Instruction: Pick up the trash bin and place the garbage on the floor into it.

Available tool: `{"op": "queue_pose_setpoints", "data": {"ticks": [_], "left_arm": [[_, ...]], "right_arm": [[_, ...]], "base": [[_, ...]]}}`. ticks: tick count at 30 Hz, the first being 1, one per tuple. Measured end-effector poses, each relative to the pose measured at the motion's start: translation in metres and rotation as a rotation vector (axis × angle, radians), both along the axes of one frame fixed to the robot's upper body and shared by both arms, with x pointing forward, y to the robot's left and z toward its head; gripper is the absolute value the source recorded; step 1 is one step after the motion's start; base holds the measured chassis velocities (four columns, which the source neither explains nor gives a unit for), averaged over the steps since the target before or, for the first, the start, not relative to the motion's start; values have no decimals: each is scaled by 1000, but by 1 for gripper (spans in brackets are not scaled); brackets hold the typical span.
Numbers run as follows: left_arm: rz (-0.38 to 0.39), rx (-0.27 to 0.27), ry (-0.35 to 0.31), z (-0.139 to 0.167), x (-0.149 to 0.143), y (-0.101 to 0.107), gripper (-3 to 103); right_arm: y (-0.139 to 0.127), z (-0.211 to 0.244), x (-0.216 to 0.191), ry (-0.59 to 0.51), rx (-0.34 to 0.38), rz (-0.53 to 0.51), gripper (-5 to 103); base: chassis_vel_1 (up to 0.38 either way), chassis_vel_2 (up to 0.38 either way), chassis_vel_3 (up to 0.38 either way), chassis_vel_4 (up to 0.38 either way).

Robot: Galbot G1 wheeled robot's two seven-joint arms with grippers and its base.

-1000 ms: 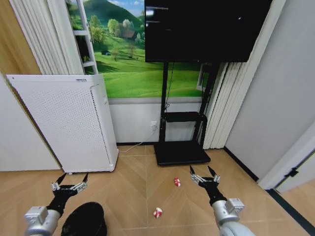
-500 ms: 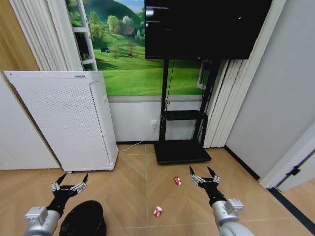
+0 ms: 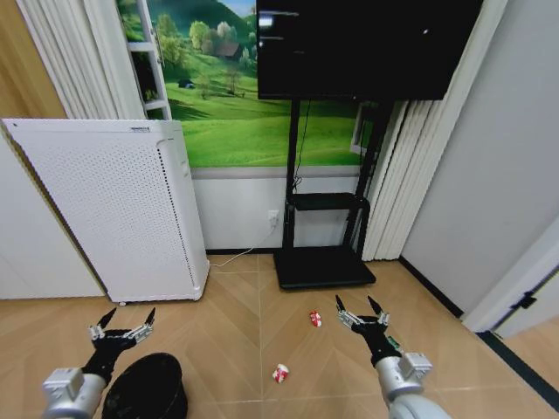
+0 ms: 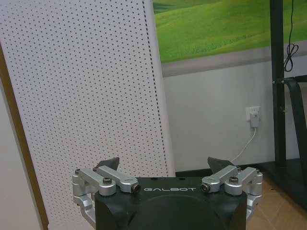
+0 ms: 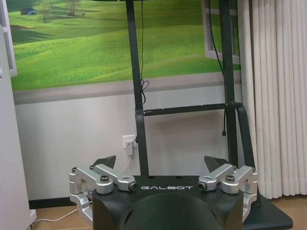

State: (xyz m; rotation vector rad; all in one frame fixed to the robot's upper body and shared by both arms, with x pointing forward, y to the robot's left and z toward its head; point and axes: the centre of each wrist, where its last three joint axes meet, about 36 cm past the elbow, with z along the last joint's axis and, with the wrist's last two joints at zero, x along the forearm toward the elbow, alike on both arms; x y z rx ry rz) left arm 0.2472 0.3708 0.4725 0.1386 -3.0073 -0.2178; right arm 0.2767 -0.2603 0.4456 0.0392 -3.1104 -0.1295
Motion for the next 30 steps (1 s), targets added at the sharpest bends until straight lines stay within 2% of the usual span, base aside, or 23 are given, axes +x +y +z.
{"op": "queue_pose_setpoints", "data": {"ticks": [30], "left_arm": [[19,6,6,-5,-3,6,100]], "right_arm": [[0,-2,0,5,0,-5,100]], "base": [[0,0,0,0]]}}
